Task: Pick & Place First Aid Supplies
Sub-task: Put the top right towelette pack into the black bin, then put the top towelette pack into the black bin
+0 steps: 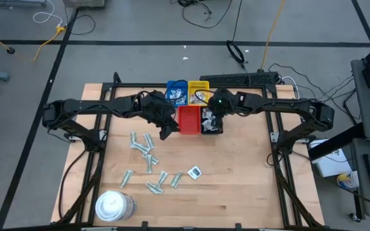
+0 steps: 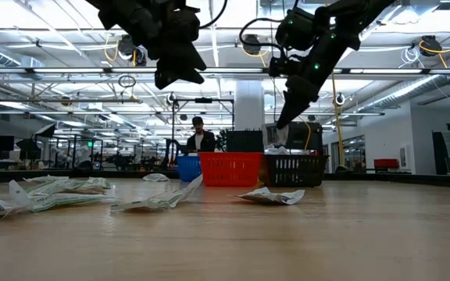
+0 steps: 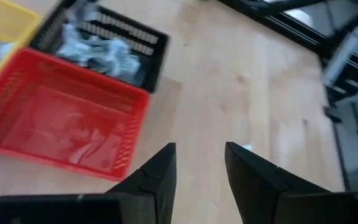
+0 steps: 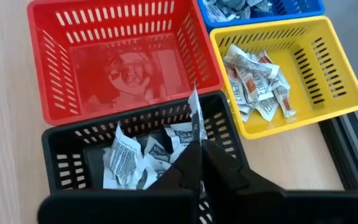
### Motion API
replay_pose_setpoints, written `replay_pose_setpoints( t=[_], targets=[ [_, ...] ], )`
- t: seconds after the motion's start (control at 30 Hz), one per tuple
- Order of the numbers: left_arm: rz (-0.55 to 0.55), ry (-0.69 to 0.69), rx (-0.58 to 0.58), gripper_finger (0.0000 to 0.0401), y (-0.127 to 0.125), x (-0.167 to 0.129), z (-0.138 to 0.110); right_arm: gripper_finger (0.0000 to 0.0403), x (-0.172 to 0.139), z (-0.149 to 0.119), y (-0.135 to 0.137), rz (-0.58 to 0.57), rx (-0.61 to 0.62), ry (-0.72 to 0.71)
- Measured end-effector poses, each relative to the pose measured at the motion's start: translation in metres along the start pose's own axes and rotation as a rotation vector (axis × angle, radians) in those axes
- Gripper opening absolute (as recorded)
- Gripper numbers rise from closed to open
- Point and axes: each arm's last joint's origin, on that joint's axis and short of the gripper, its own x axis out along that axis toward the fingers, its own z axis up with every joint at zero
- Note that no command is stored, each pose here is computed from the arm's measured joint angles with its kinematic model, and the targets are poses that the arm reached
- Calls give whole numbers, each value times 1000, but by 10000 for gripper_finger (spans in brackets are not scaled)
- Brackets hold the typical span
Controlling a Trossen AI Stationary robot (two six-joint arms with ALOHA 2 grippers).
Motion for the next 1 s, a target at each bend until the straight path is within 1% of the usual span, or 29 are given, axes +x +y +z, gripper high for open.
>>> replay_pose_setpoints(
  t=[0.07,0.13,0.27,0.33,0.4,0.47,0.53,0.63,0.67,0.87,1.0],
  targets=[
    [42,-10,-37,143,2,0,0,13,0,0,0,0,0,2],
    [87,-22,-87,143,5,-1,1,34,0,-1,1,2,0,6],
    [161,-51,-173,143,11,-3,2,97,0,-1,1,6,15,9],
    [218,-78,-257,143,14,-4,3,131,0,-1,1,6,18,9],
    [293,-107,-381,144,19,-5,2,162,0,-1,1,6,34,9],
    [357,-125,-475,149,24,-7,0,186,0,-1,1,6,54,8],
    [400,-112,-550,157,28,-8,-3,205,0,-1,1,6,58,9],
    [442,-70,-691,177,33,-11,-10,224,0,-1,1,6,57,8],
    [452,-48,-715,187,34,-11,-12,228,0,-1,1,6,56,8],
    [504,109,-809,264,42,-18,-27,235,0,0,1,5,7,-1],
    [551,164,-859,306,48,-23,-33,231,0,3,0,0,-2,-31]
  ],
)
